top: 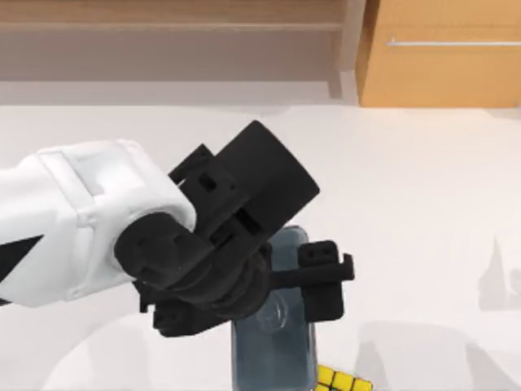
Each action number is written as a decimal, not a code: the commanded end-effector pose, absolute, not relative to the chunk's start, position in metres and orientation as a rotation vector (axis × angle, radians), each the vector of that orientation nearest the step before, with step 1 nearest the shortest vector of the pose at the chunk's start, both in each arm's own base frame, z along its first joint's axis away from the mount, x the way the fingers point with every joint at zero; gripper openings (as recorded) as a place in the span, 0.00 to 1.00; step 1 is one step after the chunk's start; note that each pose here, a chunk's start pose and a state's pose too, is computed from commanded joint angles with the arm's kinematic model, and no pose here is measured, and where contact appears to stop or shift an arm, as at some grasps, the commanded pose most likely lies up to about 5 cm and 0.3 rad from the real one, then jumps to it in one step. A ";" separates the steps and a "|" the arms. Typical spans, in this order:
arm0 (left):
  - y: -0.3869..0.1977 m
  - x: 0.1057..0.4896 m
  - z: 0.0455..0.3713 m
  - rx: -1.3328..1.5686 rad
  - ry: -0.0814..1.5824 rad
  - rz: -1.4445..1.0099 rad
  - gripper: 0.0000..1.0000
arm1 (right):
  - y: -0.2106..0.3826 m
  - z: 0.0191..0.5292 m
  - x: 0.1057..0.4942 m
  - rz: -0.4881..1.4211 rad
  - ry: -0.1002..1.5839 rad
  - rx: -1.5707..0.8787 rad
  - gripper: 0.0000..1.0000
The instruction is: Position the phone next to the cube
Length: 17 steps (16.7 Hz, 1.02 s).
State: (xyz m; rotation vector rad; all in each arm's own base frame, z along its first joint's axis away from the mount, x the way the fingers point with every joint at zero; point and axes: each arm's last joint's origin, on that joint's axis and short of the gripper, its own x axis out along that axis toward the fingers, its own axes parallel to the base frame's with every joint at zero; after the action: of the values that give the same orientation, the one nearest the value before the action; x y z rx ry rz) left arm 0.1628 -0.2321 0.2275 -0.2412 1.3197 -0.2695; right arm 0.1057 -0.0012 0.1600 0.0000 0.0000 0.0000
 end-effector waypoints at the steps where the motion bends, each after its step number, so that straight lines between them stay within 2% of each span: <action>1: -0.231 0.162 0.221 -0.228 1.332 -0.257 0.00 | -0.001 0.160 0.106 0.000 0.000 0.000 1.00; 13: -0.202 0.141 0.122 0.015 1.556 -0.015 0.00 | -0.001 0.160 0.106 0.000 0.000 0.000 1.00; 17: -0.202 0.141 0.122 0.015 1.556 -0.015 0.00 | -0.001 0.160 0.106 0.000 0.000 0.000 1.00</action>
State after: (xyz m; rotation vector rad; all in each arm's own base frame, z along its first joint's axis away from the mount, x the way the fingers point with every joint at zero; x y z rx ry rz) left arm 0.1410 -0.2018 0.1222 0.0155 1.5557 -0.0154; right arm 0.1057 -0.0012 0.1600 0.0000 0.0000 0.0000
